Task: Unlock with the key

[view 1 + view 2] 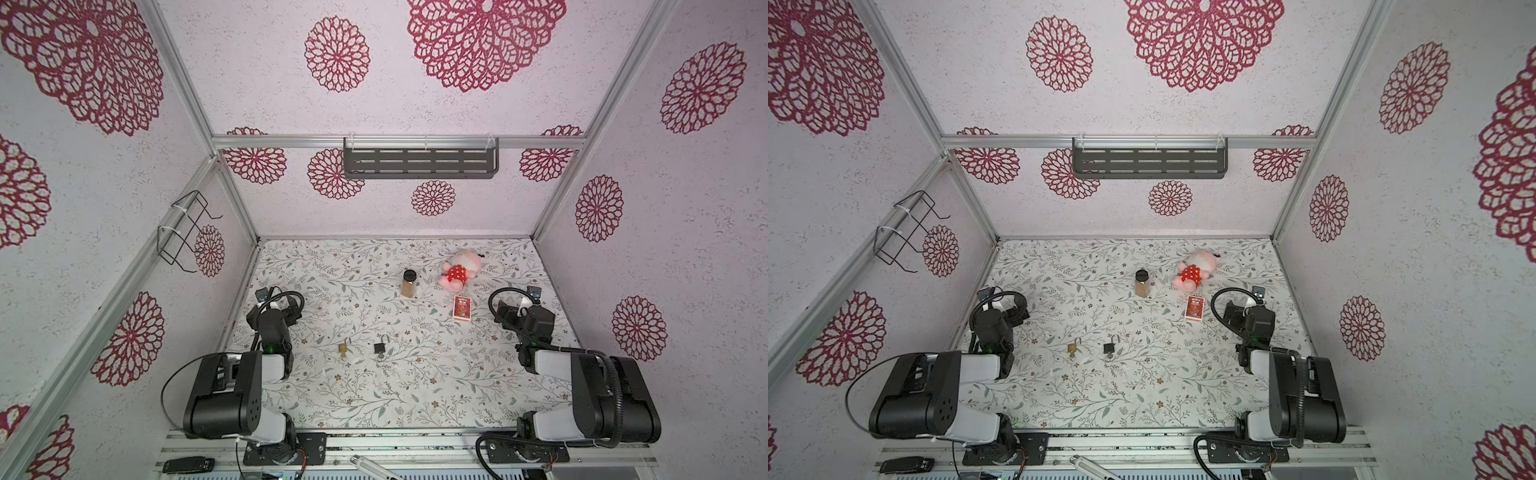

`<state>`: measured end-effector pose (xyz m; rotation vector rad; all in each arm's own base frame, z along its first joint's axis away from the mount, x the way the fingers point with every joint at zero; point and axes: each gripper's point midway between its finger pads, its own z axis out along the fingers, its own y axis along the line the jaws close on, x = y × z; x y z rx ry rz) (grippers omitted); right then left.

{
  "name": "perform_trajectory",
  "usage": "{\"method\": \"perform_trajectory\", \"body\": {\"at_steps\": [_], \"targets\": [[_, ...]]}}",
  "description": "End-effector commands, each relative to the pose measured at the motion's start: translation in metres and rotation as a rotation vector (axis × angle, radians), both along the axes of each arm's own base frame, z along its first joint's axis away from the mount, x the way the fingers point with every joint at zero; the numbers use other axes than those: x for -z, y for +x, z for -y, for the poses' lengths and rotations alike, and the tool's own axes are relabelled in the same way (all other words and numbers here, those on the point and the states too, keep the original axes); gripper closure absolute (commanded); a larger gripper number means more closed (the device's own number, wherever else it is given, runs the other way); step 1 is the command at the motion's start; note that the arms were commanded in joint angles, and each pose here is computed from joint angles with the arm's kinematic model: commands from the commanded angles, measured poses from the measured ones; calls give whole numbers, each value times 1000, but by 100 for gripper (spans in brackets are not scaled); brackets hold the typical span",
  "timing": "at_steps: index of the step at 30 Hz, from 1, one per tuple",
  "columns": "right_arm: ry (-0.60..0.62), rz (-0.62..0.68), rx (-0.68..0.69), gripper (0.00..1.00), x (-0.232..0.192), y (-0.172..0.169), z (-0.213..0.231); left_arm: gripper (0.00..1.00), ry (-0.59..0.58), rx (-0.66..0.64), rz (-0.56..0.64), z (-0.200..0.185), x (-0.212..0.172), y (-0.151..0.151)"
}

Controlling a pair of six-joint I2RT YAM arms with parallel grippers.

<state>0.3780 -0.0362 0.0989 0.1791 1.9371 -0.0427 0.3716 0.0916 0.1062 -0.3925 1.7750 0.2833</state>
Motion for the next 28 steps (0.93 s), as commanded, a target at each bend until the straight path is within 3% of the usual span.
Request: {"method": "perform_trajectory", "body": {"at_steps": [1, 3, 6, 28], "targets": [[-5, 180, -132, 1, -29, 3, -21, 3, 12, 53, 89, 4, -22, 8], [-11, 222, -102, 1, -25, -3, -18, 3, -4, 9, 67, -5, -22, 15], [-36, 188, -105, 1, -16, 1, -21, 2, -14, -8, 5, -6, -15, 22], [-70, 171, -60, 1, -14, 2, -21, 3, 16, -5, 14, -3, -17, 24]]}}
